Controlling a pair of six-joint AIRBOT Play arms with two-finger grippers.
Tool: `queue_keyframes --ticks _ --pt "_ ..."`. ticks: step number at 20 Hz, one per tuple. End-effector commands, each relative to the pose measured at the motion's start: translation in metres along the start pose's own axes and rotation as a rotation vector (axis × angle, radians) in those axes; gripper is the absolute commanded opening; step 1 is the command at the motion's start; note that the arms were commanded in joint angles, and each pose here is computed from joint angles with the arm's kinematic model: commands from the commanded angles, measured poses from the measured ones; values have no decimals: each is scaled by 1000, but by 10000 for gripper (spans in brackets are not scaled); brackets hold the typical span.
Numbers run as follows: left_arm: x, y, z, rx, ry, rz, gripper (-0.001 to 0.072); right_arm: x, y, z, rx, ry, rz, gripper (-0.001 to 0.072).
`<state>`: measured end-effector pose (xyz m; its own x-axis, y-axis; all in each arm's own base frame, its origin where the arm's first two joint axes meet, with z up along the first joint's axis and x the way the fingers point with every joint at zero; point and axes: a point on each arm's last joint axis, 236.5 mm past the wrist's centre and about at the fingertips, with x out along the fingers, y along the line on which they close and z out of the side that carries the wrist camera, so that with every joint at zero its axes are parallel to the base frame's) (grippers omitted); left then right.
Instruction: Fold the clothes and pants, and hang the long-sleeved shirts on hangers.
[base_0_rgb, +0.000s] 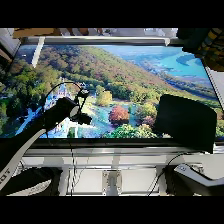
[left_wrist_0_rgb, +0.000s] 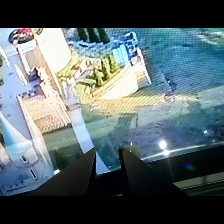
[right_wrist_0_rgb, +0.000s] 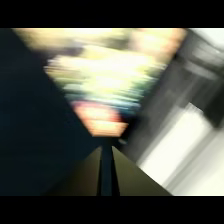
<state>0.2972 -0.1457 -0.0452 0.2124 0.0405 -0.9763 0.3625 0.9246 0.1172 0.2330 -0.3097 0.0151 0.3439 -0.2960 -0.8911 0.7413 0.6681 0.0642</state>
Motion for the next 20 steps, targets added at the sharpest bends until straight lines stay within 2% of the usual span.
queue_keyframes --ticks 1,2,6,9,12,15,20 --pt "0 0 1 0 -2 0 185 -40 161 -25 -218 30 322 54" --pt "0 0 1 0 -2 0 185 -52 206 -53 -343 84 393 17" --pt "0 0 1 0 -2 0 185 -84 316 -174 -791 217 499 16" --pt "0 0 1 0 -2 0 185 -90 336 -260 -1099 274 451 16" --pt "0 0 1 0 -2 0 185 -80 311 -305 -1314 365 254 16" --pt "0 0 1 0 -2 0 185 -73 290 -324 -1357 469 142 17" --pt "0 0 1 -1 -2 0 185 -73 287 -325 -1349 483 128 17"
